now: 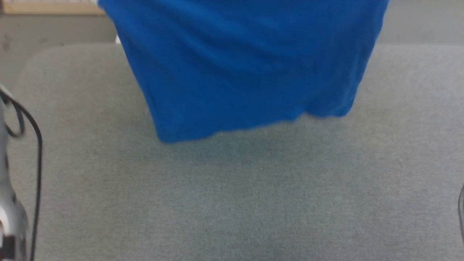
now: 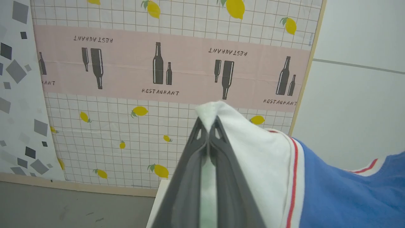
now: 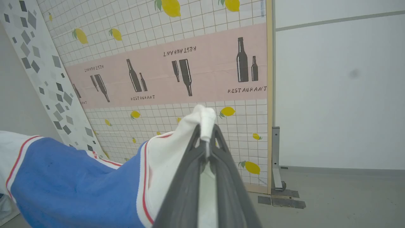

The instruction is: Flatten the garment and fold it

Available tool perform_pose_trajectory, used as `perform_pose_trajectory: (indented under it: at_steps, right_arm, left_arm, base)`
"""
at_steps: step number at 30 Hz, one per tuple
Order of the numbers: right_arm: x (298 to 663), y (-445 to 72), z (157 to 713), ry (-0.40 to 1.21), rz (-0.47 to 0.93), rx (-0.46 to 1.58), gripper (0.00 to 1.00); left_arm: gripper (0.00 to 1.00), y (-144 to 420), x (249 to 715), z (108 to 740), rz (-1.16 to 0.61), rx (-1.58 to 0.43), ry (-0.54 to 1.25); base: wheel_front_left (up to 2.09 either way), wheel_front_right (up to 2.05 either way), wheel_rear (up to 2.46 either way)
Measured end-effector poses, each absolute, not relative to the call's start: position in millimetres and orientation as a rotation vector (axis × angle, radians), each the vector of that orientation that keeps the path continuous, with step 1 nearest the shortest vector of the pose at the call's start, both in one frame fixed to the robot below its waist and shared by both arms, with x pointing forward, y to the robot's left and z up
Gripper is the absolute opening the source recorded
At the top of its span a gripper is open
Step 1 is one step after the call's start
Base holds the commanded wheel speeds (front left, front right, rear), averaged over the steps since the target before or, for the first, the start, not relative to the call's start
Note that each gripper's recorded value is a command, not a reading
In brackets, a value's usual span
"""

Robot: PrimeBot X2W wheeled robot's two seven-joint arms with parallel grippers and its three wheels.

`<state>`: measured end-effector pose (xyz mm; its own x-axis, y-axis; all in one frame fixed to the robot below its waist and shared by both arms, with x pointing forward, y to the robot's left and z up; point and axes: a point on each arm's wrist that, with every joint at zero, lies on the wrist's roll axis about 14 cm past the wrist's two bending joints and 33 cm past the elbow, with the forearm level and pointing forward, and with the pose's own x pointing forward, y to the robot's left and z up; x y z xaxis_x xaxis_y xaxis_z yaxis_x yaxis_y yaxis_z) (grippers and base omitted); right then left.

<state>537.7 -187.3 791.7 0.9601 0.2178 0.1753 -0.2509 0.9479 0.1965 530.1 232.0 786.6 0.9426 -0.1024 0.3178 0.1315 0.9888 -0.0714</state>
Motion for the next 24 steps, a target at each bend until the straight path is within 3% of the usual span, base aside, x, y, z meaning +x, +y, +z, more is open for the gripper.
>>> perform_pose_trajectory:
  at_steps: [13,24]
  right_arm:
    - [646.4,-181.1,814.0,-0.228,0.125,0.168,0.00]
    - [721.2,-183.5,735.6,-0.142,0.069,0.176,0.00]
  left_arm:
    - [0.00,233.2,631.2,805.3,-0.053,0.038,-0.425]
    - [0.00,240.8,702.4,721.6,-0.020,0.047,-0.369]
  base:
    - [0.00,0.00,0.00]
    - [0.00,0.00,0.00]
